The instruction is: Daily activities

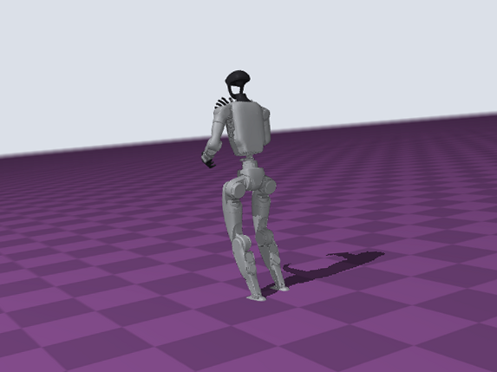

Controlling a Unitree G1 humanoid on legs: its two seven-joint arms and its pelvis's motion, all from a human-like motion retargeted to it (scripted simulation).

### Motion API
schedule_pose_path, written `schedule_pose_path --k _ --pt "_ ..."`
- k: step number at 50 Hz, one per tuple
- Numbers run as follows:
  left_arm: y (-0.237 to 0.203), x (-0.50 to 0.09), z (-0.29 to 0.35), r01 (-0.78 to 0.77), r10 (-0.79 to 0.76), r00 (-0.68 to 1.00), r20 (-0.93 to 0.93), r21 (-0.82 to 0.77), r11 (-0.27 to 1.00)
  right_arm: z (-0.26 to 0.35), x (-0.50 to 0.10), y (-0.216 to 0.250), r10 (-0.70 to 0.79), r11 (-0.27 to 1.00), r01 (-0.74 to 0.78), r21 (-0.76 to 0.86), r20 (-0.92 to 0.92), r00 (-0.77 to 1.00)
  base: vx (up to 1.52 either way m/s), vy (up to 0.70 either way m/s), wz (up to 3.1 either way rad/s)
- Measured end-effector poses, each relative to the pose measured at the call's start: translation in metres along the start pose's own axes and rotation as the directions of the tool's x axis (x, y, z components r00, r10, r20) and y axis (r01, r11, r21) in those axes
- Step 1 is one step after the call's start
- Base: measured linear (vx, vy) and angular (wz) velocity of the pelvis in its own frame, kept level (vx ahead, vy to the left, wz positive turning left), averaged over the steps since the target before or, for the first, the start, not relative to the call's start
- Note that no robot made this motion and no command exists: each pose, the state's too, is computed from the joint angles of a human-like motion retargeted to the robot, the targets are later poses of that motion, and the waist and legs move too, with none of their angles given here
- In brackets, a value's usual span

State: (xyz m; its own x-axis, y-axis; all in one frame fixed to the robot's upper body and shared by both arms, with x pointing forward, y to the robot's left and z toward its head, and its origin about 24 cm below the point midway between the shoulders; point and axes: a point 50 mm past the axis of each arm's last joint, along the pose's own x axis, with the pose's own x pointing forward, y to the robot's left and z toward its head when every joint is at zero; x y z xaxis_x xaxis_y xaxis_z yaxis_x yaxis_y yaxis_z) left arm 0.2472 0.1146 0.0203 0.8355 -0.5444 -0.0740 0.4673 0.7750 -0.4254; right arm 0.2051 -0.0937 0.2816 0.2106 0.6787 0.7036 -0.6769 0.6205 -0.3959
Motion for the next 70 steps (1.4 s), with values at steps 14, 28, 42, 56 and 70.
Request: schedule_pose_path --k 14,28,42,56,70 --pt "-0.144 0.008 0.234 0.429 -0.45 0.447 0.773 0.255 0.866 -0.164 -0.16 0.022 0.043 0.696 0.512 0.504 -0.741 0.67 -0.02 -0.02 0.2" --pt "-0.012 0.017 0.005 0.007 0.067 0.985 0.157 -0.432 0.902 0.009 0.004 0.002 -0.006 0.915 -0.084 0.394 0.223 0.975 0.01 -0.03 -0.18" --pt "-0.128 0.033 0.181 0.434 -0.512 0.668 0.539 0.276 0.857 -0.158 -0.16 0.041 0.161 0.736 0.433 0.52 -0.756 0.635 0.0 0.0 0.0" --pt "-0.14 0.009 0.169 0.533 -0.688 0.607 0.398 0.439 0.724 -0.081 -0.042 0.01 0.013 0.853 0.124 0.508 -0.257 0.966 0.0 0.01 -0.07" --pt "-0.095 0.021 0.106 0.459 -0.561 0.827 0.035 0.533 0.711 -0.12 -0.085 0.012 0.079 0.981 0.057 0.187 -0.646 0.759 0.0 0.0 0.0"
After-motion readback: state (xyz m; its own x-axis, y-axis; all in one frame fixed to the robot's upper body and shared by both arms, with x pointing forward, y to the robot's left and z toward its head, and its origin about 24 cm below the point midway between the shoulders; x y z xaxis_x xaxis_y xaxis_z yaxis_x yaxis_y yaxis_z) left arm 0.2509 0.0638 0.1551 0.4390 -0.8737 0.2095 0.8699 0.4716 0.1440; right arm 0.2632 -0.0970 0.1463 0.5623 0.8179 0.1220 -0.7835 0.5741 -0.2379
